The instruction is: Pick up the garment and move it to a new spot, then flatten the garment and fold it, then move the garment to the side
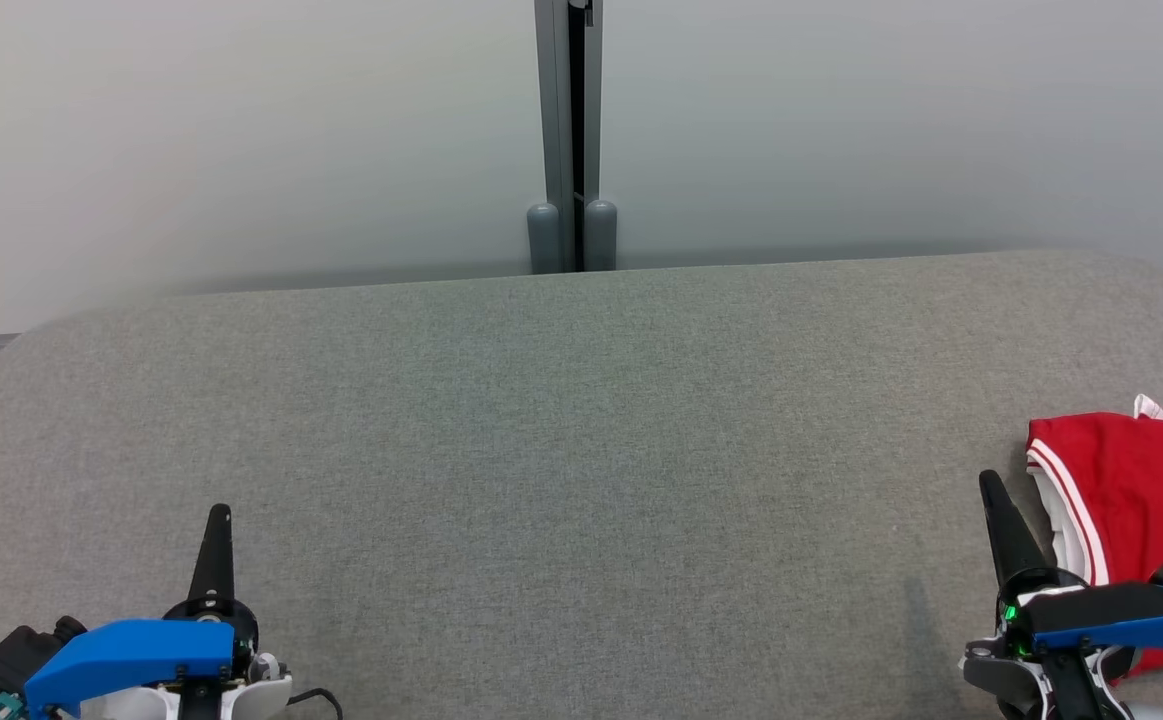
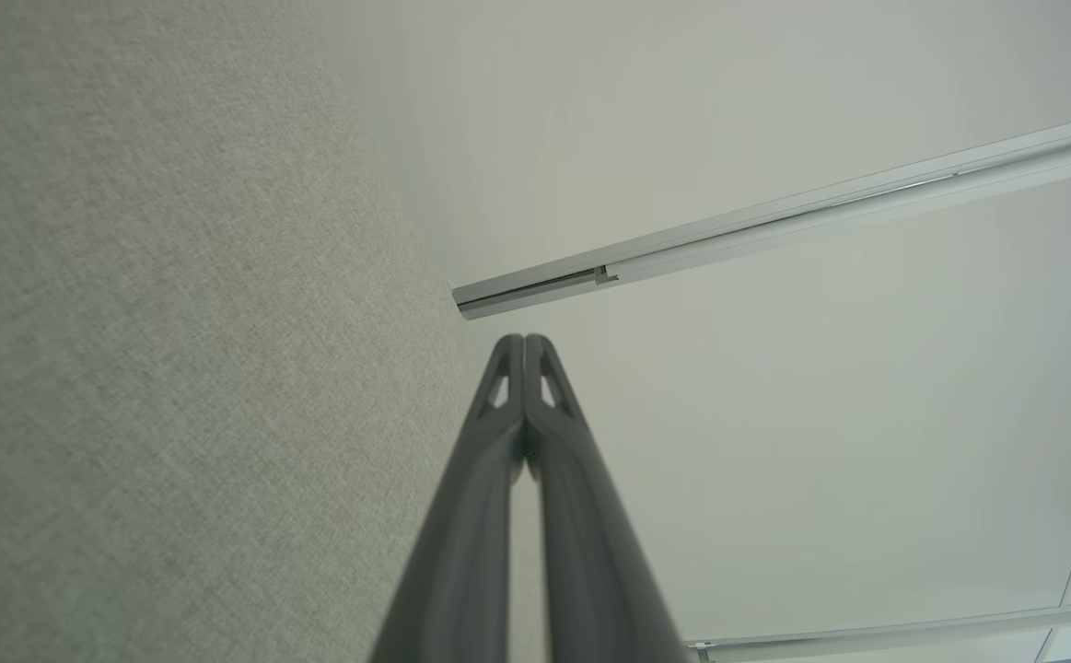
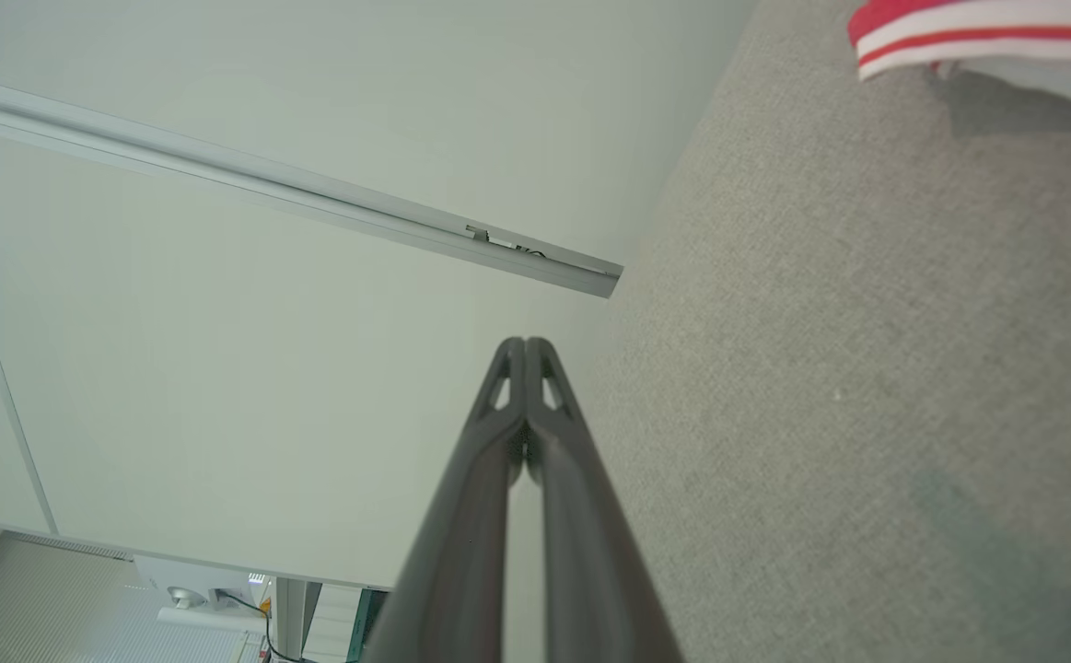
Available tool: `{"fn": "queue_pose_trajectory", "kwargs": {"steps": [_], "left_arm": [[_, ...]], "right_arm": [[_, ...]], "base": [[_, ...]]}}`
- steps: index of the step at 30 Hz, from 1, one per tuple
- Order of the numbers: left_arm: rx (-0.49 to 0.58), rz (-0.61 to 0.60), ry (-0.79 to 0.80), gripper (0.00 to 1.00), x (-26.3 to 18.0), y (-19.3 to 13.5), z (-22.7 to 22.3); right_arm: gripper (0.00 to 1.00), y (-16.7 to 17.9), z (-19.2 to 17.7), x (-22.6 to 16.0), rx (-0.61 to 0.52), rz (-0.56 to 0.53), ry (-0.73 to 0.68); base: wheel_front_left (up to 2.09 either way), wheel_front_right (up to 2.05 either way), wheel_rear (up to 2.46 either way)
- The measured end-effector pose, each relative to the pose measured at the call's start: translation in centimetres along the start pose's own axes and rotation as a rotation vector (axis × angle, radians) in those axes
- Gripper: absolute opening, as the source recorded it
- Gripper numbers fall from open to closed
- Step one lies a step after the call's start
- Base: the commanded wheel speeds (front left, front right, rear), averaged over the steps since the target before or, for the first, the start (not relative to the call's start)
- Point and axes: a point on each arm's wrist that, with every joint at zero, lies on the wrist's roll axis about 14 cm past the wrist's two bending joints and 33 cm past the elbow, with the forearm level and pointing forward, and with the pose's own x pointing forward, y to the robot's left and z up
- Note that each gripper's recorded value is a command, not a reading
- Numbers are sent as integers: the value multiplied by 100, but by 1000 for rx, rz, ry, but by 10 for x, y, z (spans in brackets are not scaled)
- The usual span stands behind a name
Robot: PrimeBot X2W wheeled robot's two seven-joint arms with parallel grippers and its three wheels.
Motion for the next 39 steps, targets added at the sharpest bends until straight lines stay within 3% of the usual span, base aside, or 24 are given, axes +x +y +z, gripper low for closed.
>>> {"fn": "queue_pose_trajectory", "kwargs": {"steps": [39], "left_arm": [[-303,-94,5,0,3,-25,10]], "right_arm": [[0,17,4,1,306,68,16]], "base": [[0,0,0]]}}
